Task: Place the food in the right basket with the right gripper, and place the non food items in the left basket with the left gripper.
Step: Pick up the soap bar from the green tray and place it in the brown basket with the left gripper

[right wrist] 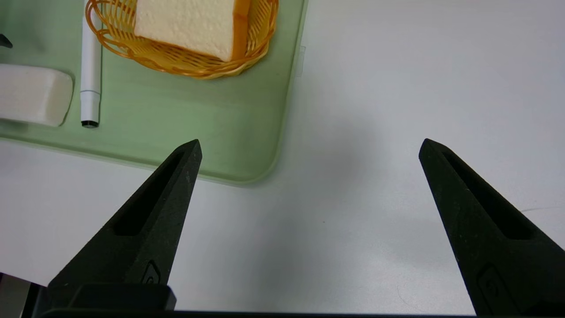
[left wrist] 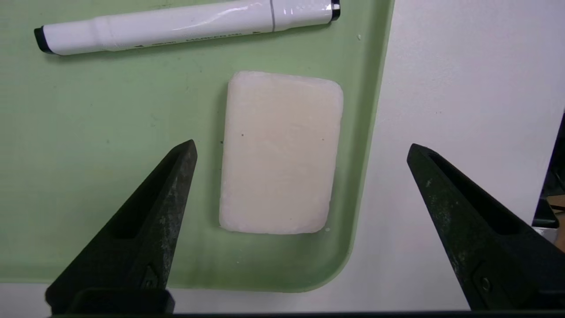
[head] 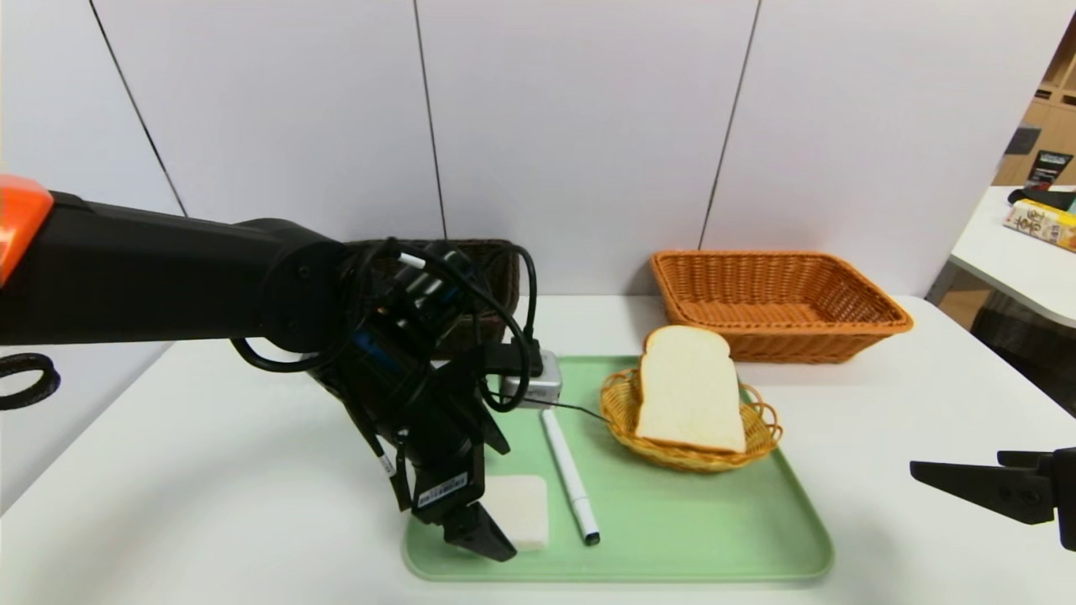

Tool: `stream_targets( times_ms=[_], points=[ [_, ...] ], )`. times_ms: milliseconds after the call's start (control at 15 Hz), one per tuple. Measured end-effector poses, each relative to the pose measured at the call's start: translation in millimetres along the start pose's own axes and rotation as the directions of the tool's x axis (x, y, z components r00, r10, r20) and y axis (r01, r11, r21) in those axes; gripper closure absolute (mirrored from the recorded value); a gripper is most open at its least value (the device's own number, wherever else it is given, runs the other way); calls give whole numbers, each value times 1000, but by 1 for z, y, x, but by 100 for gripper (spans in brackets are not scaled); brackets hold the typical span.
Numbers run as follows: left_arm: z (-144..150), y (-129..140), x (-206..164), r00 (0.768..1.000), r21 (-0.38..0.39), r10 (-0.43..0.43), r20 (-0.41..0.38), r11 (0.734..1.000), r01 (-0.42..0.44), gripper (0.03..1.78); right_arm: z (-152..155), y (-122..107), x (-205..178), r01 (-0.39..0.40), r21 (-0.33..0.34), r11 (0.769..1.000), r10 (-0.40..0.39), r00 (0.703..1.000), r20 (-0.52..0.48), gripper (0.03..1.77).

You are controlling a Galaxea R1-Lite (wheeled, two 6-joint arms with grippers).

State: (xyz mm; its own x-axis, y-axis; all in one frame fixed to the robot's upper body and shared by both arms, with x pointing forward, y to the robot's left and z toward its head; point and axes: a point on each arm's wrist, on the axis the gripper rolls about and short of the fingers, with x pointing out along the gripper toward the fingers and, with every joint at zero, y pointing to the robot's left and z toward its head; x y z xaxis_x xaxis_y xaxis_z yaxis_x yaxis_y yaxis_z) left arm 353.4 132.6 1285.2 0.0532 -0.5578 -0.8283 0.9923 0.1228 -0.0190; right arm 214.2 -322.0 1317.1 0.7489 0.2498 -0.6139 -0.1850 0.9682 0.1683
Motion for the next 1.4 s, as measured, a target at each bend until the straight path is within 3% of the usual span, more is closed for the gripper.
stream_targets(
  times_ms=[267, 1400],
  points=[
    [-6, 3, 10, 998, 21, 70, 5, 997, -70, 12, 0, 0, 0, 1, 2, 1000, -1, 1000, 0, 10],
    [-22, -4, 24, 996, 41, 88, 32, 995, -90, 12, 0, 0, -1, -1, 0, 1000, 1, 1000, 3, 10]
  ],
)
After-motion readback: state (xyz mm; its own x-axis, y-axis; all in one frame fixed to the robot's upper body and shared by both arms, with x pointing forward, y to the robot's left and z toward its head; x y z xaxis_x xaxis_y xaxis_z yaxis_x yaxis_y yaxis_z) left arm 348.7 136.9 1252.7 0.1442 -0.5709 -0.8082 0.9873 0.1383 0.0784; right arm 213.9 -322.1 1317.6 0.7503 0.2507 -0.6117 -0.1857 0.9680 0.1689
